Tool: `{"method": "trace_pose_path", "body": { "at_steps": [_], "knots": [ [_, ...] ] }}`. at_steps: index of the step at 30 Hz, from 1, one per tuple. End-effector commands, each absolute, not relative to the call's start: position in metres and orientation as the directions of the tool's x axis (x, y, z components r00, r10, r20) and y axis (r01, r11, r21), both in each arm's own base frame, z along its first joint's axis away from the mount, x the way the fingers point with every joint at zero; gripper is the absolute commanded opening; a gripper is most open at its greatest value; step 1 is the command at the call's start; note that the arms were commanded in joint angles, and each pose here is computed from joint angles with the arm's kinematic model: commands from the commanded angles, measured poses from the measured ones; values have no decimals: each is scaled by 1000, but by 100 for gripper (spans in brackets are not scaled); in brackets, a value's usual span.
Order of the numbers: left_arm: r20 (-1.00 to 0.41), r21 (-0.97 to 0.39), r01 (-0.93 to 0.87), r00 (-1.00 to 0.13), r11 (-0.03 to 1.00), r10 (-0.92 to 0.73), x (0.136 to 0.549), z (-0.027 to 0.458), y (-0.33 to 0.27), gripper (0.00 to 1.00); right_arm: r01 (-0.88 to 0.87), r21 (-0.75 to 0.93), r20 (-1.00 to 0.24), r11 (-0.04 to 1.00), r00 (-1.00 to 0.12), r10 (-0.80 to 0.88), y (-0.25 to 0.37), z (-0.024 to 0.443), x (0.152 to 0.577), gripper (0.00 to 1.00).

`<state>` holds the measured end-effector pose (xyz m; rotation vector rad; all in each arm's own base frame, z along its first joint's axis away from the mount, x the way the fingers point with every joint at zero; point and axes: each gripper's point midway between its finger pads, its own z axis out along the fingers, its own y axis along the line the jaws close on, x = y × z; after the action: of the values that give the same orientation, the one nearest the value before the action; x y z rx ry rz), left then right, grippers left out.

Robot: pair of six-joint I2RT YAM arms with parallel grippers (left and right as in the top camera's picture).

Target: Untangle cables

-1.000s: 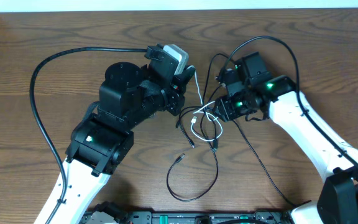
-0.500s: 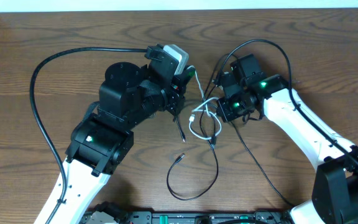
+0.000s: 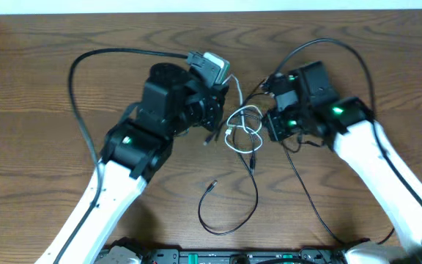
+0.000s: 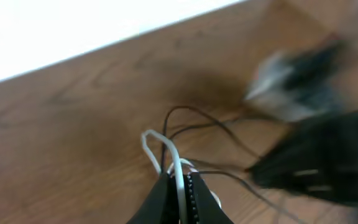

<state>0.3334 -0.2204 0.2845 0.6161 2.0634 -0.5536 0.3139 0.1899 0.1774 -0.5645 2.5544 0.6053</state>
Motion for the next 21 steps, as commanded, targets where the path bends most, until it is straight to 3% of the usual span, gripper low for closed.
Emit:
{"method": "trace_pose_path", "body": {
  "at_steps": [1,11,19,20,21],
  "knots": [
    [-828,-136,603,-505,786,244,347,271,-223,8,-442,323,-614,837,-771,-170,165,229,308,1],
    [-766,-124,575,-574,809,291,356,227,-221,8,-151,305,-767,940,-624,149,43,304,302,1],
    [-778,-114,573,-560,812,285,357,234,-215,8,-26,299,-709,954,-675,204,2,280,304,1],
    [-781,-116,575,-556,810,284,356,236,-215,8,-19,303,-694,953,-690,207,2,274,307,9],
    [-784,-117,578,-552,807,282,355,238,-216,8,-11,310,-673,951,-709,211,1,266,311,42]
  ]
}}
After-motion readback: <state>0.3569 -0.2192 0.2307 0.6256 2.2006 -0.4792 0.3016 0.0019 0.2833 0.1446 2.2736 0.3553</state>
